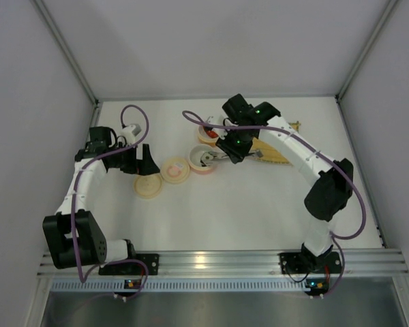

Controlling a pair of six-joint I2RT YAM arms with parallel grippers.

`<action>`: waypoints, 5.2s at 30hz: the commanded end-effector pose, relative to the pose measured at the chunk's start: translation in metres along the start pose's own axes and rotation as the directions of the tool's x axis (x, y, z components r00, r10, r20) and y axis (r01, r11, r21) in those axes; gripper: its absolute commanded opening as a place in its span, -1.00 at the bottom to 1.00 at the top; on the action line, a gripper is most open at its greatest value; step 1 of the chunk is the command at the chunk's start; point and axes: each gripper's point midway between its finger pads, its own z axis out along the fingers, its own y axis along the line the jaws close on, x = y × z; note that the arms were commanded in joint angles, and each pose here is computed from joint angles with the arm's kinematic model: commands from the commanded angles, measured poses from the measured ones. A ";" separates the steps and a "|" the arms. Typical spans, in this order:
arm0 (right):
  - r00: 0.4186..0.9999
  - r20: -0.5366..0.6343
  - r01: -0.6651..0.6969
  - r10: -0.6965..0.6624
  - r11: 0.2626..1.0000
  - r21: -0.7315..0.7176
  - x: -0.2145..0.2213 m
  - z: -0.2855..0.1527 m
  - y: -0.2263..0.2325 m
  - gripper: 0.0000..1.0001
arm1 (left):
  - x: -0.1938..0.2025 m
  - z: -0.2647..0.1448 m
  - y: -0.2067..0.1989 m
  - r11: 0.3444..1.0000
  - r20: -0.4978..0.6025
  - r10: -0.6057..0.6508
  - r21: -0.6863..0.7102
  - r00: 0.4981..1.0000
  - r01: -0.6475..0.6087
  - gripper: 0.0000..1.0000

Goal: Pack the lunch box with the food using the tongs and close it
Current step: Place the fake food in the packing box, then place the clamp on the plate.

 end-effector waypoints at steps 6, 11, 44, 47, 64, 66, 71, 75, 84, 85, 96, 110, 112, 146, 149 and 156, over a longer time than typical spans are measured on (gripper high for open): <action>0.993 0.070 0.092 -0.096 0.994 0.052 -0.038 0.002 -0.018 -0.41 | -0.011 0.000 -0.001 0.999 0.032 0.041 0.025 0.999 -0.042 0.97; 0.992 0.068 0.103 -0.106 0.993 0.050 -0.045 0.006 -0.021 -0.40 | -0.010 0.001 0.000 0.999 0.029 0.042 0.021 0.999 -0.043 0.97; 0.988 0.068 0.138 -0.140 0.990 0.023 -0.059 0.027 -0.015 0.16 | -0.009 -0.002 0.004 0.999 0.024 0.045 0.003 0.999 -0.045 0.97; 0.986 0.092 0.133 -0.136 0.990 0.035 -0.063 0.017 -0.015 0.15 | -0.010 -0.004 0.004 0.999 0.025 0.047 0.003 0.999 -0.047 0.97; 0.900 0.324 -0.326 0.293 0.944 0.050 0.002 -0.082 -0.107 -0.01 | -0.018 -0.024 -0.006 0.997 0.065 0.080 -0.003 0.995 -0.080 0.97; 0.884 0.352 -0.356 0.307 0.931 0.083 0.021 -0.098 -0.118 -0.02 | -0.017 -0.025 -0.007 0.997 0.065 0.081 -0.004 0.995 -0.081 0.97; 0.855 0.326 -0.472 0.404 0.866 0.166 0.106 -0.106 -0.155 -0.04 | -0.019 -0.027 -0.007 0.996 0.068 0.095 -0.011 0.993 -0.094 0.97; 0.844 0.340 -0.495 0.415 0.846 0.196 0.152 -0.108 -0.174 -0.11 | -0.019 -0.027 -0.010 0.995 0.074 0.099 0.011 0.992 -0.100 0.97; 0.942 0.250 -0.259 0.225 0.959 0.112 0.191 -0.089 -0.192 -0.14 | -0.020 -0.024 -0.006 0.995 0.066 0.102 0.002 0.993 -0.102 0.97; 0.950 0.246 -0.223 0.191 0.969 0.109 0.193 -0.085 -0.197 -0.14 | -0.020 -0.024 -0.005 0.995 0.067 0.101 -0.001 0.993 -0.101 0.97; 0.950 0.309 -0.064 0.033 0.994 0.090 0.202 -0.053 -0.228 -0.17 | -0.019 -0.017 0.006 0.996 0.043 0.083 -0.019 0.996 -0.082 0.97; 0.970 0.237 -0.068 0.052 0.996 0.061 0.249 0.001 -0.249 -0.07 | -0.016 -0.005 0.017 0.998 0.010 0.058 -0.018 0.998 -0.058 0.97; 0.971 0.230 -0.080 0.065 0.995 0.057 0.257 0.008 -0.253 -0.03 | -0.015 -0.004 0.019 0.998 0.007 0.059 -0.022 0.998 -0.059 0.97; 0.904 0.419 -0.143 0.079 0.982 0.123 0.183 -0.094 -0.246 0.86 | -0.042 -0.028 0.003 0.995 0.092 0.088 -0.055 0.992 -0.084 0.97; 0.857 0.508 -0.176 0.085 0.975 0.134 0.153 -0.130 -0.229 0.99 | -0.042 -0.037 -0.004 0.994 0.093 0.102 -0.054 0.990 -0.098 0.97; 0.739 0.662 -0.299 0.124 0.941 0.157 0.092 -0.186 -0.186 0.99 | -0.036 -0.052 -0.015 0.990 0.097 0.127 -0.074 0.987 -0.120 0.97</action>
